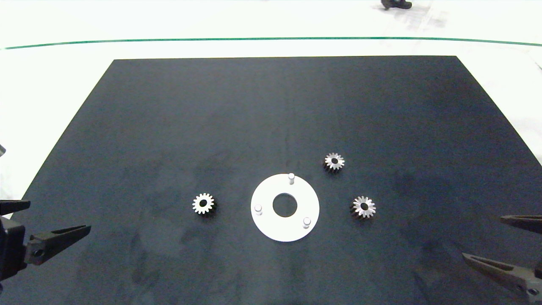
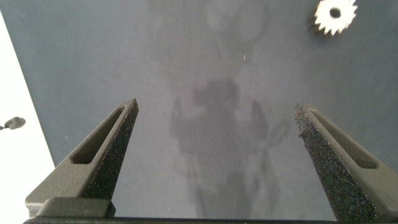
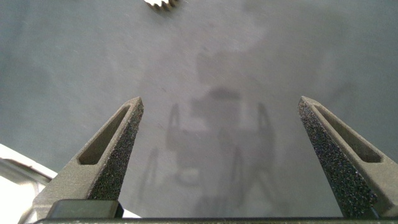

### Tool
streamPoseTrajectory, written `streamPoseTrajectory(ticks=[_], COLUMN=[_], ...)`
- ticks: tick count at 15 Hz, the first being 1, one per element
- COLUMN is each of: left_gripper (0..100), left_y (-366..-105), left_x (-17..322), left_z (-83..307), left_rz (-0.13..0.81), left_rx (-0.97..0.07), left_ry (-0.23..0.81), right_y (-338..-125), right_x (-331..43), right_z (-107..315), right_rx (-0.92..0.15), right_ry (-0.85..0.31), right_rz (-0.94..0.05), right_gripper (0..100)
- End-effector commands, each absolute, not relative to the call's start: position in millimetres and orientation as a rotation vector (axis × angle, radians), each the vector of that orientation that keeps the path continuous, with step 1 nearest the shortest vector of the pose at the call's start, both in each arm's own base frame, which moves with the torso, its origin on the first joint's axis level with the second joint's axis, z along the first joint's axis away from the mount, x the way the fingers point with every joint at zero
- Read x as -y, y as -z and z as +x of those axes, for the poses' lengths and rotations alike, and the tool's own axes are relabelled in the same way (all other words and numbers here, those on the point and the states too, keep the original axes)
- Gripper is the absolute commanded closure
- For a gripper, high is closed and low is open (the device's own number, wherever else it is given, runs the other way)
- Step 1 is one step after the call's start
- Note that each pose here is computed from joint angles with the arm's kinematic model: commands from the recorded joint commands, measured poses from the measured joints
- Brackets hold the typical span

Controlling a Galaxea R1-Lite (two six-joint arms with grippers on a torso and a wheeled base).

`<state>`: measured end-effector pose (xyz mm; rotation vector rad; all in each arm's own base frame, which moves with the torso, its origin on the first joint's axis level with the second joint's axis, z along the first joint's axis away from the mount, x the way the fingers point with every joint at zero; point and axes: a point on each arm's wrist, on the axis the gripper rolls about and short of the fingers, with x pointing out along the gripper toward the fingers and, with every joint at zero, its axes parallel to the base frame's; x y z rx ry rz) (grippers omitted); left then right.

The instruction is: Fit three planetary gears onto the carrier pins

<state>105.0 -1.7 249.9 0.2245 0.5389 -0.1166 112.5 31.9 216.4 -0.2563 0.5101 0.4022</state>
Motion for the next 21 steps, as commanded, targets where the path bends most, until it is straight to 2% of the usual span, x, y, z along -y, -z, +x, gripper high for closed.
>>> streamPoseTrajectory(ticks=[1, 8, 13, 17, 21], left_gripper=[0, 0, 0, 0, 0], left_y=[-256.4, -251.2, -247.5, -247.7, -247.6], left_x=[0.9, 1.4, 3.3, 3.7, 3.7], left_z=[109.3, 116.3, 114.9, 114.5, 113.7], left_rz=[0.242, 0.244, 0.25, 0.251, 0.251], left_rx=[-0.531, -0.566, -0.576, -0.575, -0.573], left_ry=[0.077, 0.082, 0.101, 0.103, 0.103], right_y=[-216.8, -206.7, -206.3, -213.4, -215.6], right_x=[-51.1, -86.7, -104.6, -116.1, -126.9], right_z=[157.4, 203.3, 225.7, 231.6, 232.7], right_rx=[-0.606, -0.695, -0.7, -0.666, -0.676], right_ry=[-0.439, -0.518, -0.55, -0.543, -0.558], right_rz=[-0.257, -0.31, -0.338, -0.394, -0.427], right_gripper=[0, 0, 0, 0, 0])
